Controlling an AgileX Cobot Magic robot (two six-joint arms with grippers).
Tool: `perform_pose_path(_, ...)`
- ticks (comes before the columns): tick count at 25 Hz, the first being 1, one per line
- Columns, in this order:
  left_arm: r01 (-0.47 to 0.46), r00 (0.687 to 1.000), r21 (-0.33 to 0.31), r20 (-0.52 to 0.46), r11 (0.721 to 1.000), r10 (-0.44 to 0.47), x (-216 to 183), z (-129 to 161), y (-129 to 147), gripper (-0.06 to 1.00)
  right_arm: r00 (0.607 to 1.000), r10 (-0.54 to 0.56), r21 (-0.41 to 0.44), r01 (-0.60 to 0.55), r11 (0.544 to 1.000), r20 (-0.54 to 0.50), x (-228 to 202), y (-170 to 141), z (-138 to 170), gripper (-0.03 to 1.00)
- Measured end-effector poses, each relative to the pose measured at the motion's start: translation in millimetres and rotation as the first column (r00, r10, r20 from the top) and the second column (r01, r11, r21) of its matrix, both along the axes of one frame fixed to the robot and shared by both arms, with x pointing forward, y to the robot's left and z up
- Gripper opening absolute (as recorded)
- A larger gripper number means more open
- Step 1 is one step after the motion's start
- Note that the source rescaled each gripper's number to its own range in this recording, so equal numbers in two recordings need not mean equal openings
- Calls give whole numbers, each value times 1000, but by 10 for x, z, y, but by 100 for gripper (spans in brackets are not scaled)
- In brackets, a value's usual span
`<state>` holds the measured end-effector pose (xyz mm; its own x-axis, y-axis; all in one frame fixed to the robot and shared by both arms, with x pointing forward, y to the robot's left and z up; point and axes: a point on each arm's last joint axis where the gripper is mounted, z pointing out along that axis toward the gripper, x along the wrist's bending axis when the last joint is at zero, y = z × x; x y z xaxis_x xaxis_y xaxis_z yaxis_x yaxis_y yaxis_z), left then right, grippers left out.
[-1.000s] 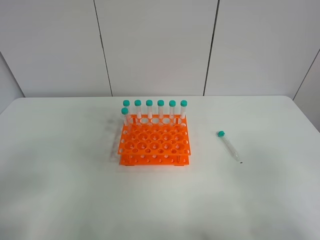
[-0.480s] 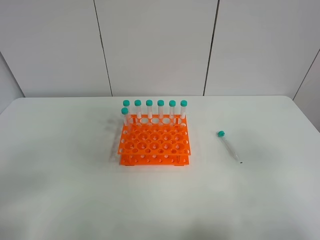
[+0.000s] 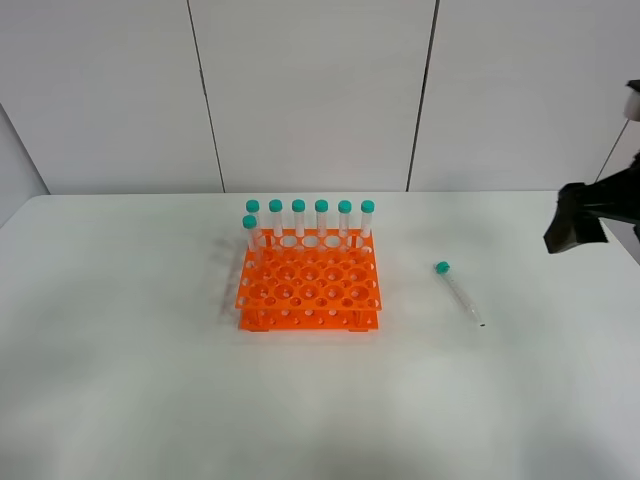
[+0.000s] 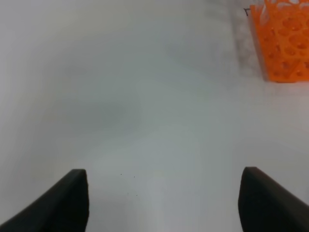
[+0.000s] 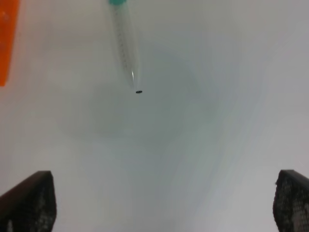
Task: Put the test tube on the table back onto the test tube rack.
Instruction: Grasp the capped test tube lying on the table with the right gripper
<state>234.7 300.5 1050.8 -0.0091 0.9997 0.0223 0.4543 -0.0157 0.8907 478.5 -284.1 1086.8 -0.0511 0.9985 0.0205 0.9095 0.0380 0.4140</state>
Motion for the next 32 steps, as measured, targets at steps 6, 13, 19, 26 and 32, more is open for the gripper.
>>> perform_pose_path(6,0,1000,0,0,1000,0,0,0,0,100,988,42,-21,-45,999,-148,877,47,-429,100)
perform_pose_path(13,0,1000,0,0,1000,0,0,0,0,100,961,124,-31,-136,990,-248,1474,258,-956,100)
perform_pose_path(19,0,1000,0,0,1000,0,0,0,0,100,933,152,-14,-166,986,-327,1573,410,-1379,100)
perform_pose_path(26,0,1000,0,0,1000,0,0,0,0,100,915,127,18,-130,991,-383,1655,447,-1856,100)
perform_pose_path(32,0,1000,0,0,1000,0,0,0,0,100,912,143,16,-148,989,-385,1679,540,-2048,100)
